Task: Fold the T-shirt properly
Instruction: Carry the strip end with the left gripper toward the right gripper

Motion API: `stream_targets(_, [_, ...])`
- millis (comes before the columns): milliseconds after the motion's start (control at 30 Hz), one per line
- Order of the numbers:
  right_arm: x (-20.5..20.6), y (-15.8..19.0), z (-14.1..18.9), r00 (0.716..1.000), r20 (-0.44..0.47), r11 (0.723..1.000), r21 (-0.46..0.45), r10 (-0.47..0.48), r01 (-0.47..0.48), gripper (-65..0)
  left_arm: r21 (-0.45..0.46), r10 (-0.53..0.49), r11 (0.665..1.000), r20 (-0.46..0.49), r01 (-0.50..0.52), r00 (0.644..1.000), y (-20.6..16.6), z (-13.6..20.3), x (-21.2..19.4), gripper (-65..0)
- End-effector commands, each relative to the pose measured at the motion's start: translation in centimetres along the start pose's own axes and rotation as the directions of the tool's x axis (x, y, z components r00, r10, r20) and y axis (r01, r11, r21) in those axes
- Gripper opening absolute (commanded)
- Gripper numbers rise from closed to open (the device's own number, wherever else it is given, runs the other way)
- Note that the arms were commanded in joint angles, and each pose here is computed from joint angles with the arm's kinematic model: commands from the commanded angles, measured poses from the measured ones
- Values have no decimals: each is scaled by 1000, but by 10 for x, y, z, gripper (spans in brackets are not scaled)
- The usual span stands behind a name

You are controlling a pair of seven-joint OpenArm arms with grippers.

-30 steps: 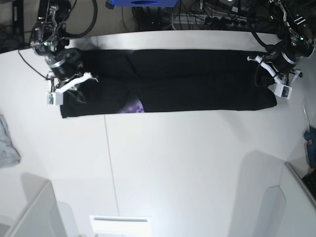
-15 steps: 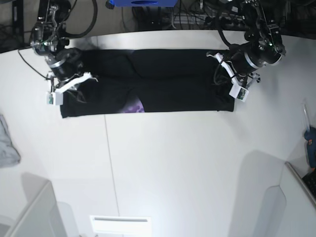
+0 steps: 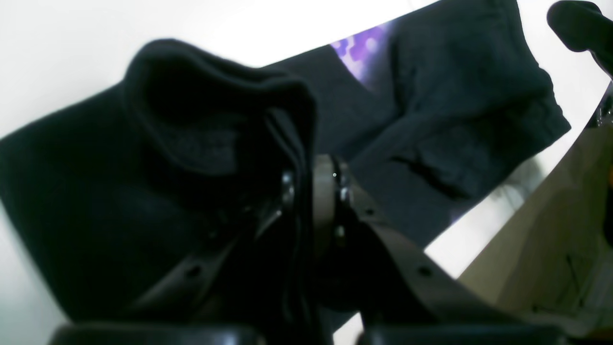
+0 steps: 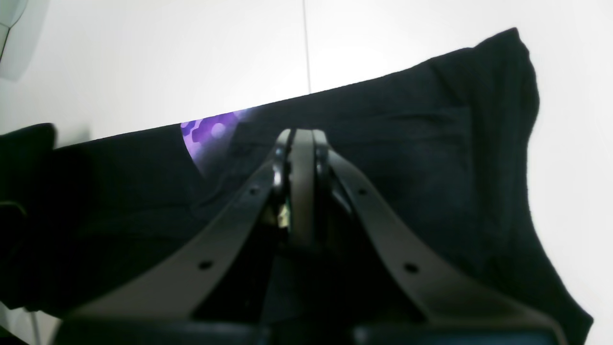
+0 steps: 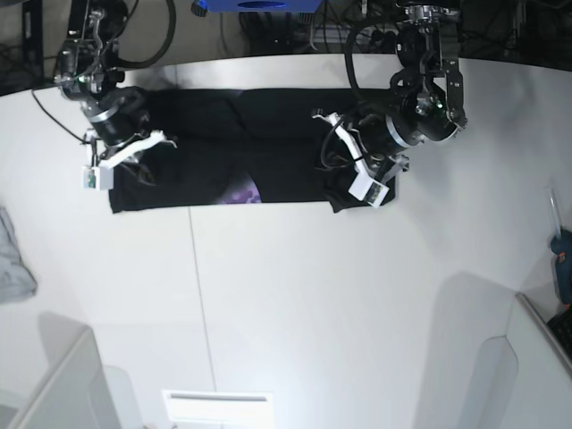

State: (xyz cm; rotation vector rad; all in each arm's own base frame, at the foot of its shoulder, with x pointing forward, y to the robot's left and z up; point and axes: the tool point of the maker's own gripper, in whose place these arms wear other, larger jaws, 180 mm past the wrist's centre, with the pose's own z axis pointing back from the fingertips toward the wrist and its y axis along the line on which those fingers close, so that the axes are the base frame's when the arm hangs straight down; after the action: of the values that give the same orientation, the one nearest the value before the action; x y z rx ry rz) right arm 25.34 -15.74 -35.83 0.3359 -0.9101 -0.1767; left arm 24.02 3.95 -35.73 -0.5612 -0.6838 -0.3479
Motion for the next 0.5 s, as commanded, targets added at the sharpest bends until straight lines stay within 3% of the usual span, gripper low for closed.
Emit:
stream_targets(0, [12,1,3,999,43,1000,6,9,-9,-650,-17,-2,1000,43,3,999,-6,0,13,-650])
stream_targets(233, [13,0,3,999,44,1000,3,7,-8,-650,-68,-19,997,29,21,999,-24,-12,15,-650])
stream_targets(467, [15,1,2,999,49,1000,5,9,-9,-650,-81,55,995,-13,-55,998,-22,-29,4,-650])
